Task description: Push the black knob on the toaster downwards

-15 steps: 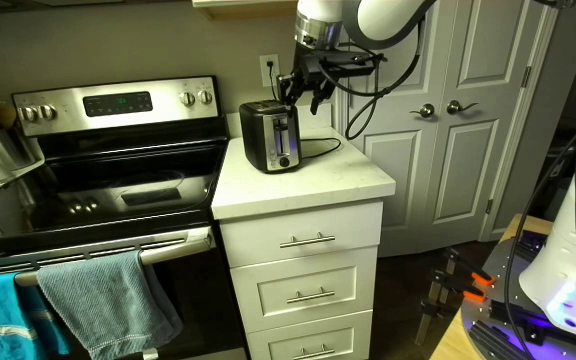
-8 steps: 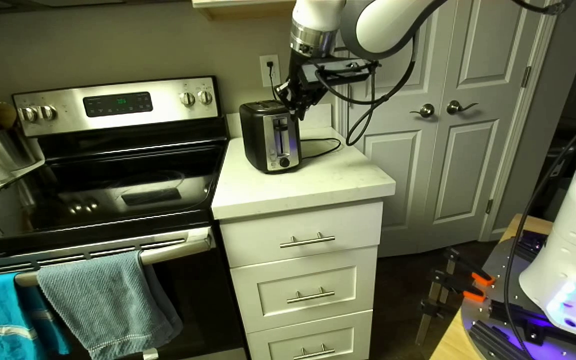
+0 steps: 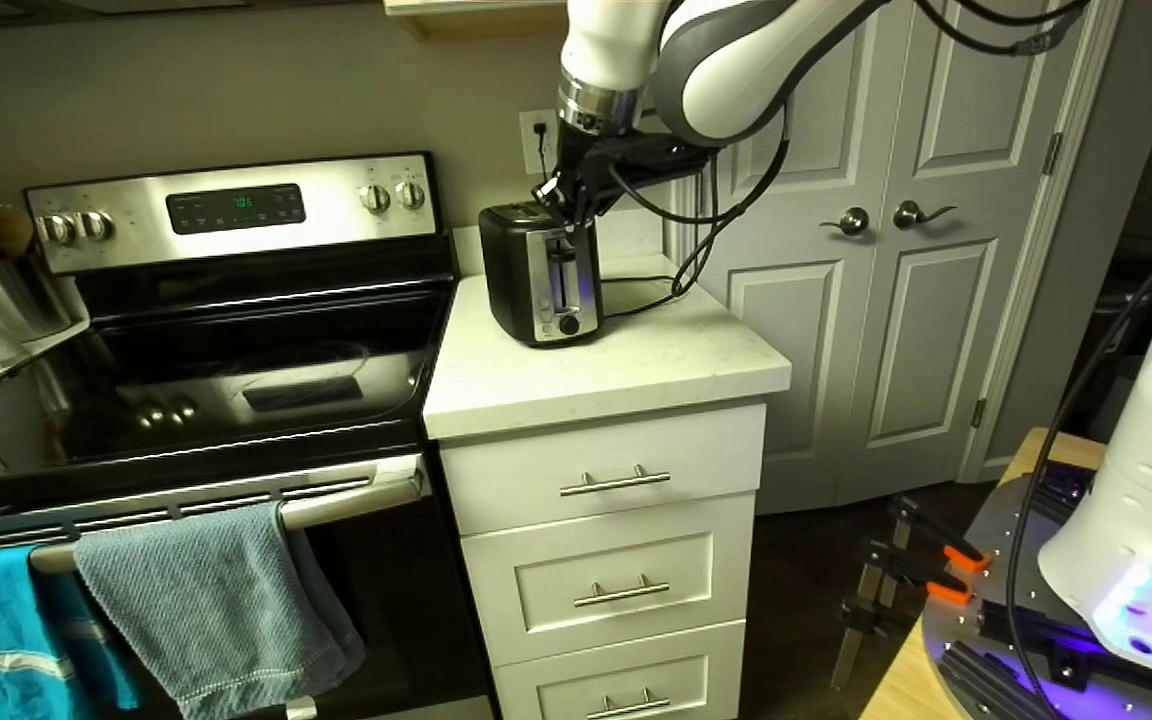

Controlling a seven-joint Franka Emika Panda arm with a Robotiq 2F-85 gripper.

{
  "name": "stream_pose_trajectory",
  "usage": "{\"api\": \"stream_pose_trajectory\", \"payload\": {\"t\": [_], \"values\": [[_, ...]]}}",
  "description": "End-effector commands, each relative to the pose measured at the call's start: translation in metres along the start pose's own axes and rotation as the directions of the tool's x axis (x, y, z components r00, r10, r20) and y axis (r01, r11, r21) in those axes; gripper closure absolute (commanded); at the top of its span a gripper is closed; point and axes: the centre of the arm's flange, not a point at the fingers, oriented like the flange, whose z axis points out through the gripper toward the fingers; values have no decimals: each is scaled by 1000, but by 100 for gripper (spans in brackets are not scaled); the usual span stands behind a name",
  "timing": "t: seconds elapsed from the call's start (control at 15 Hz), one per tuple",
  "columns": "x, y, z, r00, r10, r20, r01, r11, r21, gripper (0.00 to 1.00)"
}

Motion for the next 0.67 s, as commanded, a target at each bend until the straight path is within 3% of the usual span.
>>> {"api": "stream_pose_trajectory", "payload": {"t": [0.0,0.6], "values": [[9,-6,14,1000,3,-29,-4,1000,-3,100],[10,-11,38,1000,-1,-9,1,1000,3,100]]}}
